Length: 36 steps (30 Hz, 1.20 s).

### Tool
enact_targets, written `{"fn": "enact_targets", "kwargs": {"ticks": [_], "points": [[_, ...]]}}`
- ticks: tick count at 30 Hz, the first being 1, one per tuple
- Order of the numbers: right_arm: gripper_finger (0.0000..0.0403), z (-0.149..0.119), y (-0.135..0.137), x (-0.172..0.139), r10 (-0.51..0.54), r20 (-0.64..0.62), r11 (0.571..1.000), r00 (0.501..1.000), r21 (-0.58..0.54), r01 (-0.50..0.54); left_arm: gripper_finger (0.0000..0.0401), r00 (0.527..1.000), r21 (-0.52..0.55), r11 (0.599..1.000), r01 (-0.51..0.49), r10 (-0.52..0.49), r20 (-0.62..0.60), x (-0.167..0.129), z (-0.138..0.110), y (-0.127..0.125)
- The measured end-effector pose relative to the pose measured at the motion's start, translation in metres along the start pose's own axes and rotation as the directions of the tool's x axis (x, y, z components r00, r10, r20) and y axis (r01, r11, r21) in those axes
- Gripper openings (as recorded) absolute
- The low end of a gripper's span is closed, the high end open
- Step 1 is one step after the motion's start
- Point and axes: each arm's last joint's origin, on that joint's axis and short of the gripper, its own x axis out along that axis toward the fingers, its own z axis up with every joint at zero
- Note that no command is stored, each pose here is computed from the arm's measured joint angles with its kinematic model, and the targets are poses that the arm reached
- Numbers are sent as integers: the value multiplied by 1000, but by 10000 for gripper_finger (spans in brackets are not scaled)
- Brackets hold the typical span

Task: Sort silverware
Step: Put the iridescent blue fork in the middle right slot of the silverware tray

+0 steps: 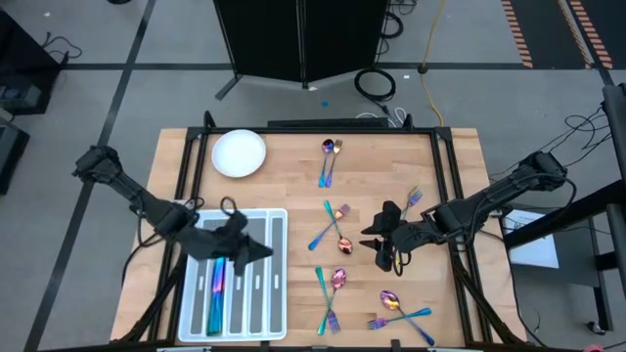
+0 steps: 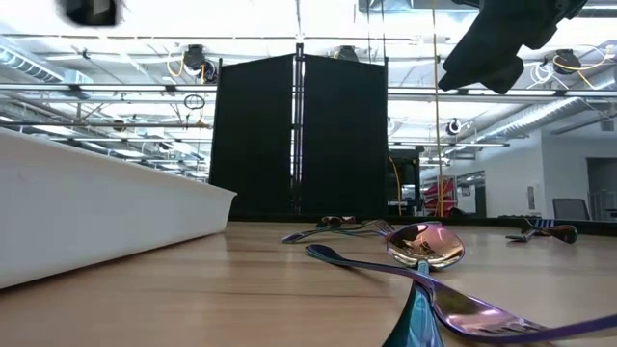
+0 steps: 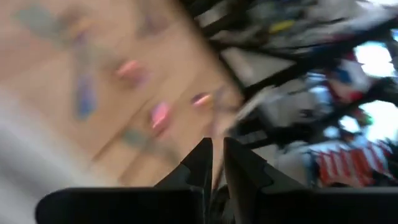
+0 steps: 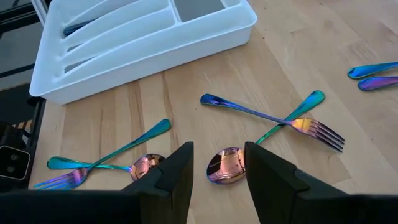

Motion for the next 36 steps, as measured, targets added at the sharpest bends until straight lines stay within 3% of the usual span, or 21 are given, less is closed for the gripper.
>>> {"fn": "enact_targets", "kwargs": {"ticks": [4,7,10,16,22,25,26,29,30,36], "points": [[130,0,0,0,-3,2,1000,1000,23,3,41,978,236,961,145,-175,111,9,19,-15],[130,0,0,0,-3,2,1000,1000,26,3,41,968,431,896,109,-195,160,18,25,-16],[130,0,0,0,-3,2,1000,1000,26,3,41,968,563,827,2,-142,206,30,25,-11],[130,0,0,0,-4,2,998,1000,55,3,41,949,572,798,-192,4,314,65,15,2],[130,0,-1,0,-5,-5,1000,1000,30,5,41,915,655,727,-208,-93,394,99,3,0],[130,-3,-3,-3,-8,-43,1000,999,27,9,41,909,687,687,-238,-91,406,113,-3,6],[130,-5,-3,-4,-13,-59,999,998,45,15,41,910,684,687,-244,-80,406,117,-5,9],[130,-13,-4,-6,-43,-114,994,993,99,55,41,920,597,783,-177,-84,383,128,-11,15],[130,-15,-4,-7,-50,-132,991,990,114,65,41,926,587,796,-149,-97,366,130,-13,16],[130,-30,6,-16,-75,-151,983,986,155,98,41,938,593,804,38,-233,256,135,-17,8]]}}
